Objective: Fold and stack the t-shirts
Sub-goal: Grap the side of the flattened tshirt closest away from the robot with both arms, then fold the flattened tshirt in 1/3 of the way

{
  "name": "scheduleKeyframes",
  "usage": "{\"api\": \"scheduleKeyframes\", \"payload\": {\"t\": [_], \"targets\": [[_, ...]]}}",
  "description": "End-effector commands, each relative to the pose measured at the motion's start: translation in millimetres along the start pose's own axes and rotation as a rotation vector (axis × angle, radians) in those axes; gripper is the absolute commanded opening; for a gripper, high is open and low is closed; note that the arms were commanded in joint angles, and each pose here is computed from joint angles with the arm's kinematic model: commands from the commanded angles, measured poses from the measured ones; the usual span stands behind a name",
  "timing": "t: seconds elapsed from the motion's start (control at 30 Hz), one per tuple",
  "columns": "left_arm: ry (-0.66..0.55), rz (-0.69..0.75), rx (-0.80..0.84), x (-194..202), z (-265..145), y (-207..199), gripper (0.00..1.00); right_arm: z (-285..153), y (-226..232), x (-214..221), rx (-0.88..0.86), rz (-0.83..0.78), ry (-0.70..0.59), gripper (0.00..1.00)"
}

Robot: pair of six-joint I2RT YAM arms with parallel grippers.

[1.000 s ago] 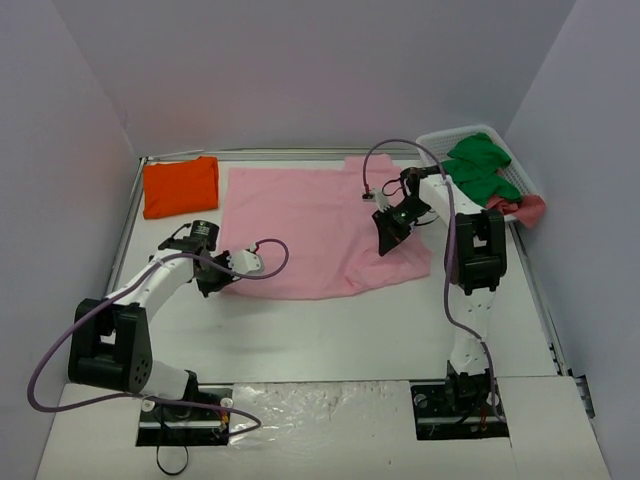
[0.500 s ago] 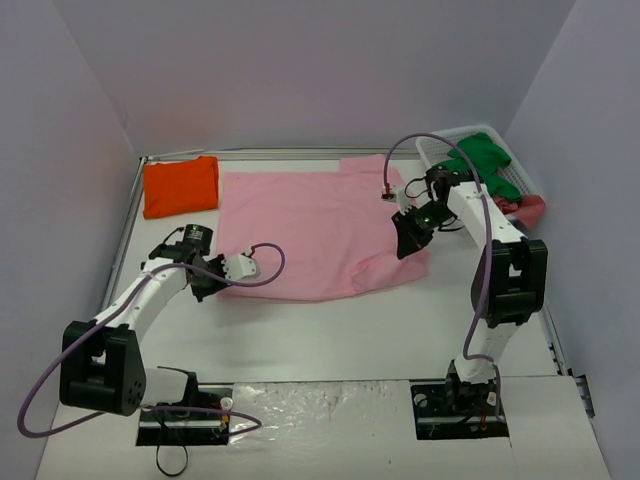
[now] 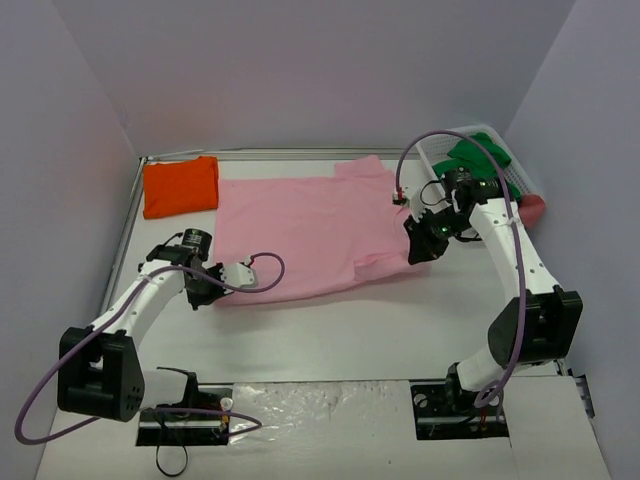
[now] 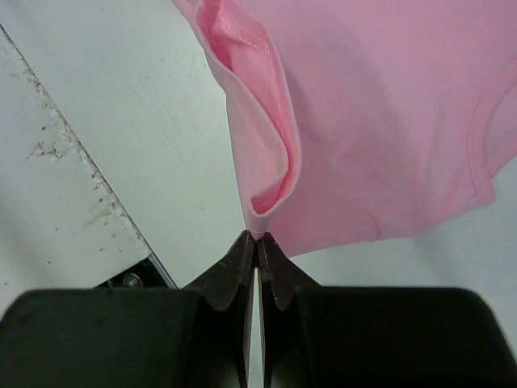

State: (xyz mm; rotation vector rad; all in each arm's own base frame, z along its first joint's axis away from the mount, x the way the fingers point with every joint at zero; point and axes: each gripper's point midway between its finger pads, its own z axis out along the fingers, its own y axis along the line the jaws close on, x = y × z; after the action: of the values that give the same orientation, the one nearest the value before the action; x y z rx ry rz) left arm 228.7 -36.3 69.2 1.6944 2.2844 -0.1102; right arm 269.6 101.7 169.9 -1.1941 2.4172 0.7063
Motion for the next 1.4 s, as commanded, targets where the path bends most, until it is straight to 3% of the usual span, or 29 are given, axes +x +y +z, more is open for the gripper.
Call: {"api": "scheduleKeyframes", "payload": {"t": [0.0, 0.3, 0.7, 1.1, 1.37], "targets": [[-0.004, 0.039, -0.004, -2.1, -21.6, -1.6, 0.02, -18.0, 20.7, 10.5, 0.001, 0.003, 0.013, 0.00], [0.042, 0.104, 0.089, 0.1, -32.9, -7.0, 0.02, -24.4, 10.5, 0.0, 0.032, 0.001, 0.009, 0.00], [0.044, 0.133, 0.087, -8.2, -38.5, 12.3, 0.02, -21.2, -12.5, -20.6, 0.032, 0.011, 0.004, 0.00], [-0.055, 0.102, 0.114, -23.8, -46.2, 32.8, 0.02, -16.4, -32.5, -35.6, 0.040, 0.020, 0.006, 0.00], [-0.054, 0.096, 0.093, -25.3, -47.3, 50.8, 0.02, -12.6, -51.3, -47.8, 0.054, 0.026, 0.005, 0.00]]}}
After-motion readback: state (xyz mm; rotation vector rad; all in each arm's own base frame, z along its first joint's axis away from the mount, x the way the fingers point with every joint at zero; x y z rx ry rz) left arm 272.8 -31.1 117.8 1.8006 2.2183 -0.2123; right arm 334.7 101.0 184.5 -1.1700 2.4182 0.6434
